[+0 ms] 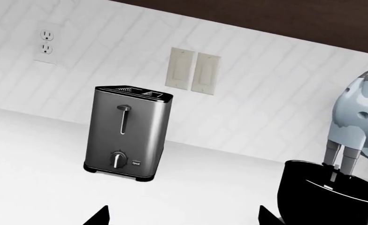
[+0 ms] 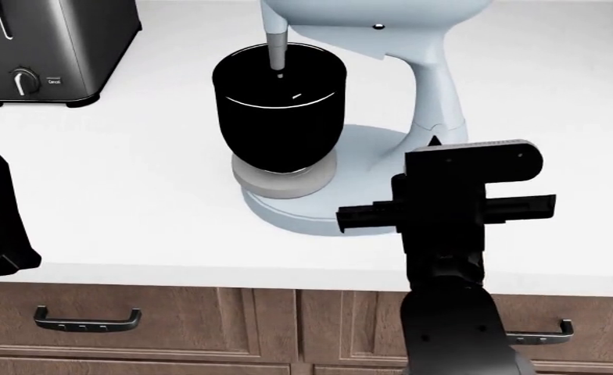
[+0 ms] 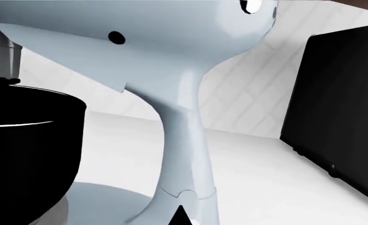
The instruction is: Open the stand mixer head.
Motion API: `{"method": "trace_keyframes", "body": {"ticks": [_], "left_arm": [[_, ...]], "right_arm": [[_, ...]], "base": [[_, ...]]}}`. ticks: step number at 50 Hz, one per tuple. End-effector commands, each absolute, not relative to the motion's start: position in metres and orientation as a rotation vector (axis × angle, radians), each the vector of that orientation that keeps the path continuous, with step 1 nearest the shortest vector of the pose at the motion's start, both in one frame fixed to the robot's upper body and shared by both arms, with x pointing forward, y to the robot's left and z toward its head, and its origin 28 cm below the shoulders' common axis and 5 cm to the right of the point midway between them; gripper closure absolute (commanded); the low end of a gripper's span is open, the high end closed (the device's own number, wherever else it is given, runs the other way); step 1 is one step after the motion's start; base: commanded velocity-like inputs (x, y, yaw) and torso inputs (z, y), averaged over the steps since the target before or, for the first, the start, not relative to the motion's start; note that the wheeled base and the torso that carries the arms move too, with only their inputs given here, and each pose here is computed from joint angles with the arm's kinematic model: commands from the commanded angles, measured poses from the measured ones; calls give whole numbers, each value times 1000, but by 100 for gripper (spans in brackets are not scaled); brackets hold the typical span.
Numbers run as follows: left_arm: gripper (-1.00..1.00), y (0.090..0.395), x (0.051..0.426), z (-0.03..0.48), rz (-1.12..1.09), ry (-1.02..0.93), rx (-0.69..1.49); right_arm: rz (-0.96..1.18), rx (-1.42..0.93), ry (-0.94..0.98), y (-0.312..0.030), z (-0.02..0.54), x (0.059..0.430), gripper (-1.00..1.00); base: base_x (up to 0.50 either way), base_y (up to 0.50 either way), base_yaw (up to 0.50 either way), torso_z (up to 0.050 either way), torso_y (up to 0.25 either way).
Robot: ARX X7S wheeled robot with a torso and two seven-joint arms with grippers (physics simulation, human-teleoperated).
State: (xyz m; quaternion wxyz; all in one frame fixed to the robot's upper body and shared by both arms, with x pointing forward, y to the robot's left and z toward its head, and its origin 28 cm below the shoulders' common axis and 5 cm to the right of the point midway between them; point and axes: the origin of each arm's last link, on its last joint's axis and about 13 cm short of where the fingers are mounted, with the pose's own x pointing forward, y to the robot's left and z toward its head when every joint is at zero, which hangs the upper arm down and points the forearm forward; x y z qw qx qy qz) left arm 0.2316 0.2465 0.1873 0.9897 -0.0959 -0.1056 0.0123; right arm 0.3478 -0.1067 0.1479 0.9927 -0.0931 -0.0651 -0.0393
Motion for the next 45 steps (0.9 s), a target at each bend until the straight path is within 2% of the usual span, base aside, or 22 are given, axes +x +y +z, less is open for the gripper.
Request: {"method": "trace_keyframes", "body": {"ticks": [1, 7, 28, 45], "left_arm": [[-100, 250, 229, 187, 33, -213, -194], [-100, 254, 222, 187, 33, -212, -194], [-100, 248, 237, 182, 35, -204, -193], [-100, 253, 227, 183, 35, -204, -194]], "right_arm": [[-99, -206, -89, -108, 133, 358, 100], [-115, -211, -78, -110, 128, 361, 100], [-138, -227, -82, -111, 129, 376, 100], [-149, -237, -61, -113, 118, 386, 100]], "base": [[0, 0, 0, 0, 0], [0, 0, 0, 0, 0], [0, 0, 0, 0, 0], [0, 0, 0, 0, 0]]}}
